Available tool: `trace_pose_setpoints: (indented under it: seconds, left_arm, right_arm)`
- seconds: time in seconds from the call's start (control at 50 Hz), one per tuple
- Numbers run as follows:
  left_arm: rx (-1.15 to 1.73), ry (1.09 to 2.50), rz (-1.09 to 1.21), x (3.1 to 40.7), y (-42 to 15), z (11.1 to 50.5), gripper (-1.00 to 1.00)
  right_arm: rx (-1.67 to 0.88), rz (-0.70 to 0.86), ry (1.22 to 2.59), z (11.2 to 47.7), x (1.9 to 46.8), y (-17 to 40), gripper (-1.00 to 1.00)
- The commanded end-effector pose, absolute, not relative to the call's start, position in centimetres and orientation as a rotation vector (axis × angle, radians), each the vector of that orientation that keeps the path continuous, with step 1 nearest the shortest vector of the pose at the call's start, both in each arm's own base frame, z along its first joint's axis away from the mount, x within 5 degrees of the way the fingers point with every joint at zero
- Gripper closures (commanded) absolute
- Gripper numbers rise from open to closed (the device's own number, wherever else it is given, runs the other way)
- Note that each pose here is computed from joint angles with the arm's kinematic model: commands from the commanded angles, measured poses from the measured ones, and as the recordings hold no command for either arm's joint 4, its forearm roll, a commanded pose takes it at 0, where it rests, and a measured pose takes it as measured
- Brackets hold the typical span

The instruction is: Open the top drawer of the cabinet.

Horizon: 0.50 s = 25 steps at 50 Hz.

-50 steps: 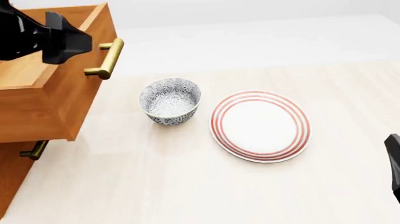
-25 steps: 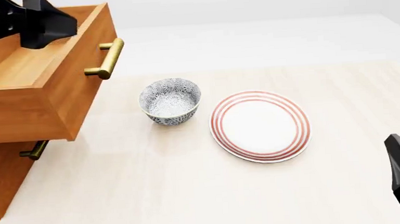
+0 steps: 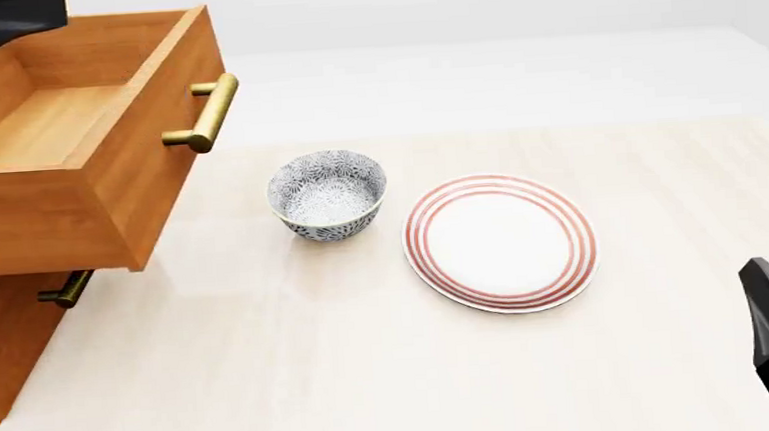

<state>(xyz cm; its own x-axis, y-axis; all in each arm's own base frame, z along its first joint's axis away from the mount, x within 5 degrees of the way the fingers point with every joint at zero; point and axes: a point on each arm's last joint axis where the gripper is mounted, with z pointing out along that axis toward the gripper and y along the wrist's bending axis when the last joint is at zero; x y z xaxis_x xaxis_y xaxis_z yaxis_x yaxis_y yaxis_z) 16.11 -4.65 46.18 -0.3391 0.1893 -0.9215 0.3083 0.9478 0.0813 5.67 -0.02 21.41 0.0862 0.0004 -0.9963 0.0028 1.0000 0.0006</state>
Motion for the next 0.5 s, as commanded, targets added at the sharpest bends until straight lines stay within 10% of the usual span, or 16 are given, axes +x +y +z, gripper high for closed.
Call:
trace_pose_setpoints:
  seconds: [0.02,0.5]
  left_arm:
    - [0.324,1.885,-0.105,14.5,-3.7,47.1,-1.00]
    - [0.212,1.810,-0.043,10.9,-1.6,48.3,-1.00]
  right_arm:
    - [0.002,-0.002,1.485,21.4,5.7,0.0,-1.00]
    - [0.003,-0.002,1.485,21.4,5.7,0.0,-1.00]
